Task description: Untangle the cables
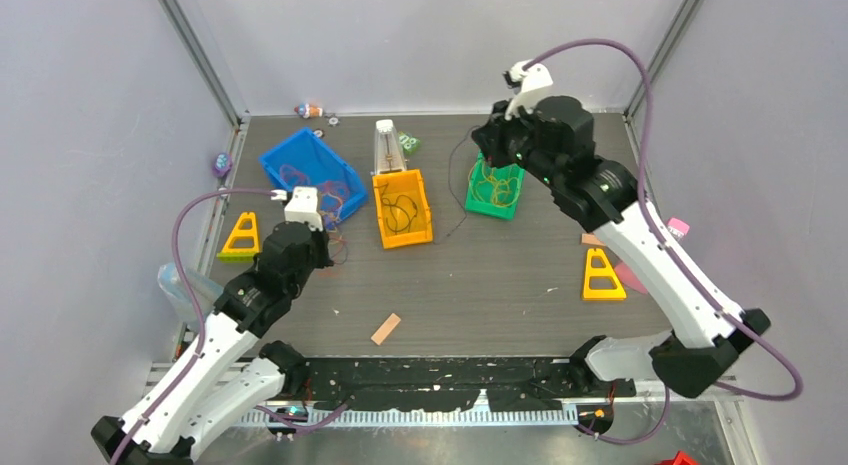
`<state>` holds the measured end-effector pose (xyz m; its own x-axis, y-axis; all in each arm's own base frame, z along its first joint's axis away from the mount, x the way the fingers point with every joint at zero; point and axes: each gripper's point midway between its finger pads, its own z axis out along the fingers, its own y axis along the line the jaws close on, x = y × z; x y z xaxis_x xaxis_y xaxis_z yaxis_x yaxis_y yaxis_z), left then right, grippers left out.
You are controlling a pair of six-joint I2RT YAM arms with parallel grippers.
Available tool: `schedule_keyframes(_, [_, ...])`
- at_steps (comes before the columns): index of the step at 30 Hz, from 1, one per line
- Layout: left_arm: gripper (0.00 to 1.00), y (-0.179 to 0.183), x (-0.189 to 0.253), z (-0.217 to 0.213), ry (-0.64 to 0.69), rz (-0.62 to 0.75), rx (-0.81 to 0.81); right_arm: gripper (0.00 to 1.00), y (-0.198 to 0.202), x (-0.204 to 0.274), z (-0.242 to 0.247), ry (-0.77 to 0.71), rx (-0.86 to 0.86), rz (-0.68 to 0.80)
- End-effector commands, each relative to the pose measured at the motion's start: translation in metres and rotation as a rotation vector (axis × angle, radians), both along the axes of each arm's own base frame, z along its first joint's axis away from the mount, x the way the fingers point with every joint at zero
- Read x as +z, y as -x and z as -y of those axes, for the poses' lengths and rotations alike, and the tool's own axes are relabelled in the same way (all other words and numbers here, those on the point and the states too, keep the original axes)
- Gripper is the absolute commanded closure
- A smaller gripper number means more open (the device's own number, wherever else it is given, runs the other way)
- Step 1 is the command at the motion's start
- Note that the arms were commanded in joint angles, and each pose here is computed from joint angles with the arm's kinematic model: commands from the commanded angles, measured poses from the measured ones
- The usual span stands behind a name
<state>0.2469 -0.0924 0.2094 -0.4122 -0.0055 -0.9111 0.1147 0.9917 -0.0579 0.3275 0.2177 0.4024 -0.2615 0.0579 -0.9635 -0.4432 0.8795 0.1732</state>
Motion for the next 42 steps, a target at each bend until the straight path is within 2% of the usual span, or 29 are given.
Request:
schedule_keyframes(1, [1.0,0.0,0.007,-0.024,-0.017,0.003,0.068,0.95,0.001,0.049,-0.039,-0.078,0.123,0.11])
schedule_keyframes(13, [1.0,0.001,0.015,-0.038,-0.031,0.027,0.092,0.95,-0.028,0.043,-0.074,-0.052,0.15,0.096])
schedule_keyframes(19, [1.0,0.001,0.017,-0.041,-0.045,0.032,0.096,0.95,-0.042,0.021,-0.098,-0.022,0.18,0.059])
schedule_keyframes(29, [1.0,0.003,0.017,-0.041,-0.052,0.038,0.083,0.95,-0.058,-0.065,-0.127,0.079,0.238,-0.045])
schedule_keyframes(37, [1.0,0.003,0.011,-0.031,-0.035,0.042,0.031,0.95,-0.034,-0.127,-0.164,0.107,0.517,-0.146])
schedule_keyframes(42, [1.0,0.003,0.009,-0.026,-0.022,0.057,0.002,0.95,-0.042,-0.194,-0.17,0.138,0.489,-0.266])
